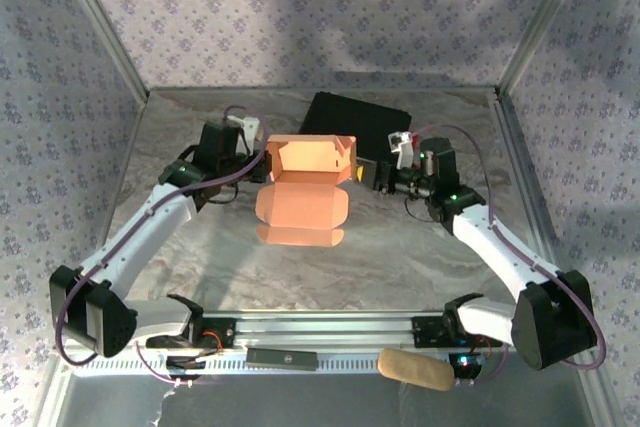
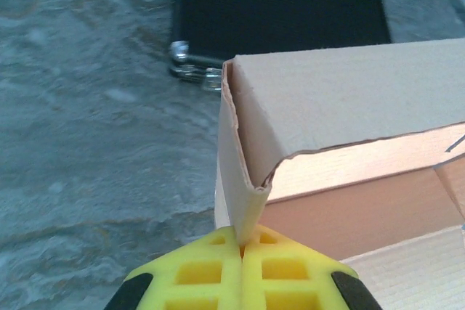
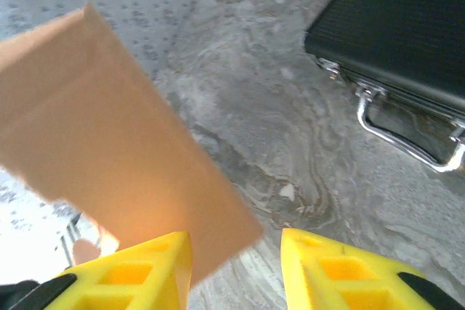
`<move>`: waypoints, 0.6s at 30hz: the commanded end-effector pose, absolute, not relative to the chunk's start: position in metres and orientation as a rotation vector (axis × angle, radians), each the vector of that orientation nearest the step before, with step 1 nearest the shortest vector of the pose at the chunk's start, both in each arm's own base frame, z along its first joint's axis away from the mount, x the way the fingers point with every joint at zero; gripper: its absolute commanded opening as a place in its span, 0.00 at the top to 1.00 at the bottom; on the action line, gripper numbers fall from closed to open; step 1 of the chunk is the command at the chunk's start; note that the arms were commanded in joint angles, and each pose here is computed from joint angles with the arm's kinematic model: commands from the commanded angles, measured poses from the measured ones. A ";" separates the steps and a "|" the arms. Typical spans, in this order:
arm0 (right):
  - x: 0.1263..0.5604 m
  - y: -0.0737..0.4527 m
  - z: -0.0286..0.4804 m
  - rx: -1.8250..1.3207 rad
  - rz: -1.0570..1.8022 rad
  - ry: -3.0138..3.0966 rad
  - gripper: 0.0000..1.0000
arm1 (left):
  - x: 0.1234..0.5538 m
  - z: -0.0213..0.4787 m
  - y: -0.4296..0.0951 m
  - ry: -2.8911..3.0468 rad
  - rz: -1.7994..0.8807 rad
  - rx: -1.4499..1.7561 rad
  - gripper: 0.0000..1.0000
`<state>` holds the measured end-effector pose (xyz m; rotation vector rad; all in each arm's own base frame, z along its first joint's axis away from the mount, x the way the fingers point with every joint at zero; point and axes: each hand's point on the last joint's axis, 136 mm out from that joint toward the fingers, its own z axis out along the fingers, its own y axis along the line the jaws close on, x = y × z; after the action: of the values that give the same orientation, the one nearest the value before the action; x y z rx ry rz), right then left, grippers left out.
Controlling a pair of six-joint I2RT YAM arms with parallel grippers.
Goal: Fold the paper box
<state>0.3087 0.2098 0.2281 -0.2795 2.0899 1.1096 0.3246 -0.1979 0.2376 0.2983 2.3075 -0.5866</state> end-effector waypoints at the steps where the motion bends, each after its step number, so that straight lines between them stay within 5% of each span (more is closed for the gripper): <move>1: 0.293 0.212 0.268 -0.457 1.195 1.961 0.61 | 0.310 0.237 -0.209 2.354 -0.675 0.457 1.00; 18: 0.295 0.214 0.256 -0.545 1.199 2.007 0.61 | 0.317 0.234 -0.210 2.366 -0.715 0.444 1.00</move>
<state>0.2948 0.2121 0.2481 -0.4948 2.0290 1.1996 0.3161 -0.2057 0.2225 0.4185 2.3941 -0.6867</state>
